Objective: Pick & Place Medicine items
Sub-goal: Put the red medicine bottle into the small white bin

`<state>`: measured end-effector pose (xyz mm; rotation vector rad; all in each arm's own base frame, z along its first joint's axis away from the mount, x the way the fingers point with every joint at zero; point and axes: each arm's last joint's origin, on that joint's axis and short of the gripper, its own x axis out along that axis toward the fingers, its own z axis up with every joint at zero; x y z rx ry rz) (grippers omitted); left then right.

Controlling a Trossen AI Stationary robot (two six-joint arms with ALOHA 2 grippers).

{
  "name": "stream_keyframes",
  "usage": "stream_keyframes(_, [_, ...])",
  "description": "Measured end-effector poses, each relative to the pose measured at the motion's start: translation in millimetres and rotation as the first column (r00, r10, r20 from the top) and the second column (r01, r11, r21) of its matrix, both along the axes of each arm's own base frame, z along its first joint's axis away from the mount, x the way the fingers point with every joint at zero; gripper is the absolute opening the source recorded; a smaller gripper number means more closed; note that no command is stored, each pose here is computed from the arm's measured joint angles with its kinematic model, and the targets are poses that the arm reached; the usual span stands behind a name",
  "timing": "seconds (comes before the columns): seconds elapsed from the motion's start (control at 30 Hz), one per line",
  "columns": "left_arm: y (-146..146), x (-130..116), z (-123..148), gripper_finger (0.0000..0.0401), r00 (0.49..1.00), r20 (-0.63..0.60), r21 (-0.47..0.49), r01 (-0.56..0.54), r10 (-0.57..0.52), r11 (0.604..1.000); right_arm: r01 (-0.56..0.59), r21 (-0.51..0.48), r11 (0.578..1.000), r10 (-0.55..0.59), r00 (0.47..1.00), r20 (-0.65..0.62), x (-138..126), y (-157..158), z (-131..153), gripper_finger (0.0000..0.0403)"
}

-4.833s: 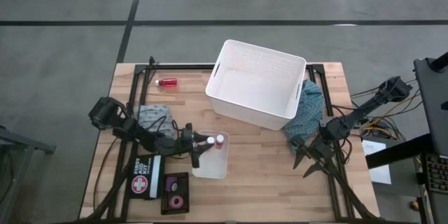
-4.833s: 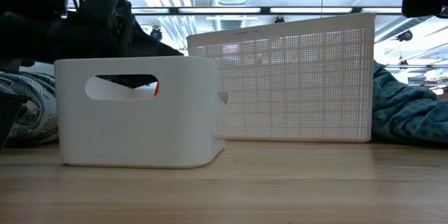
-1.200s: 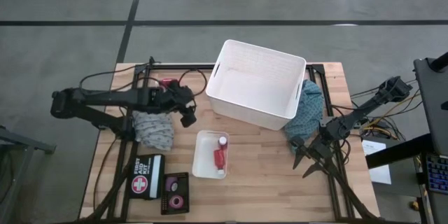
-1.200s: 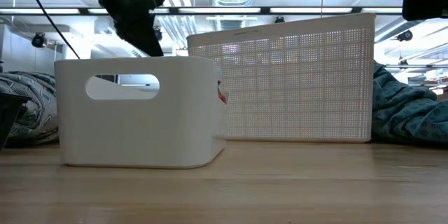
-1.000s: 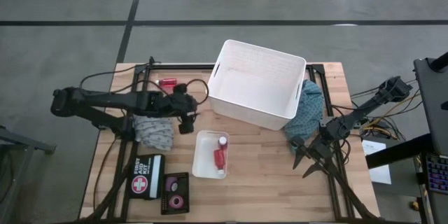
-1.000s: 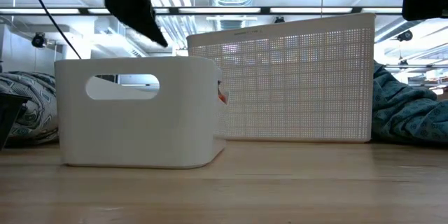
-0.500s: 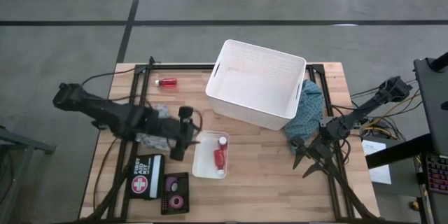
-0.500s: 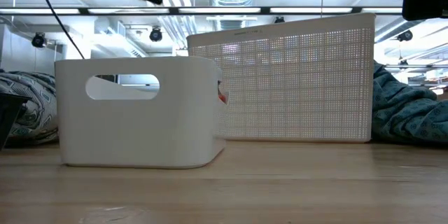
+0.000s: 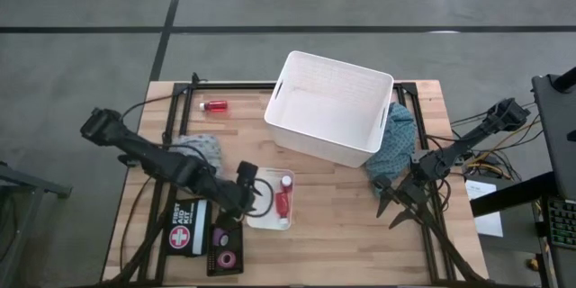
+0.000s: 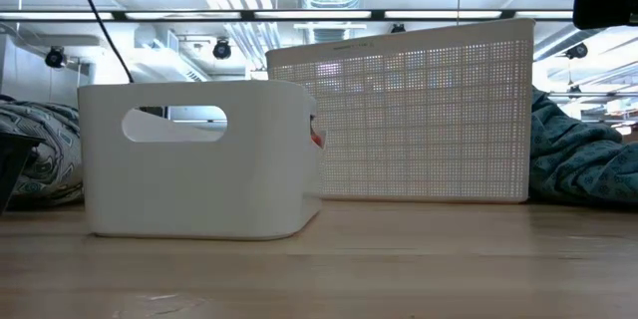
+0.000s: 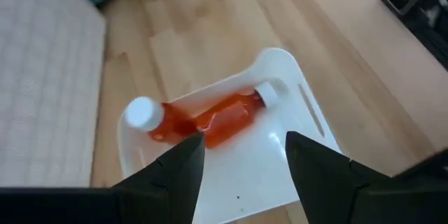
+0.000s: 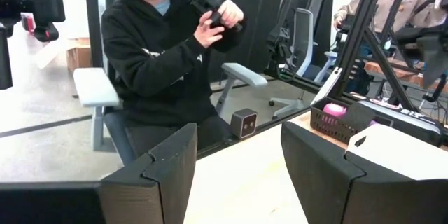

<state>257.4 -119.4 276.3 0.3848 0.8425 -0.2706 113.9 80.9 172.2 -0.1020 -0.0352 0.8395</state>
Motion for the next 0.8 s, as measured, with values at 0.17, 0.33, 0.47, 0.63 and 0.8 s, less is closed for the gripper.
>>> stream_keyframes(0.17, [-5.4,7.2,-13.3,0.0204,0.987,-0.049,0.069,0.158,-0.155,0.985,0.000,0.001,1.000,0.000,1.000,0.000,0.0,0.0,0.0,0.0206])
stream_keyframes(0.33, [-10.4,11.5,-25.6,0.0199,0.928,-0.107,0.119,0.369,-0.358,0.922,0.000,0.002,1.000,0.000,1.000,-0.001,0.0,0.0,0.1,0.0206])
stream_keyframes(0.47, [-9.7,15.2,-22.4,0.0187,0.904,-0.070,0.132,0.428,-0.423,0.894,0.000,0.002,1.000,0.000,1.000,-0.001,0.0,0.0,0.1,0.0206])
stream_keyframes(0.63, [-10.1,19.1,-13.1,0.0180,0.884,-0.032,0.140,0.467,-0.467,0.873,0.000,0.001,1.000,0.000,1.000,-0.001,0.0,0.0,0.0,0.0206])
stream_keyframes(0.8, [-10.1,23.7,-8.6,0.0187,0.875,0.020,0.163,0.475,-0.484,0.865,0.000,0.001,1.000,0.000,1.000,-0.001,0.0,0.0,0.0,0.0206])
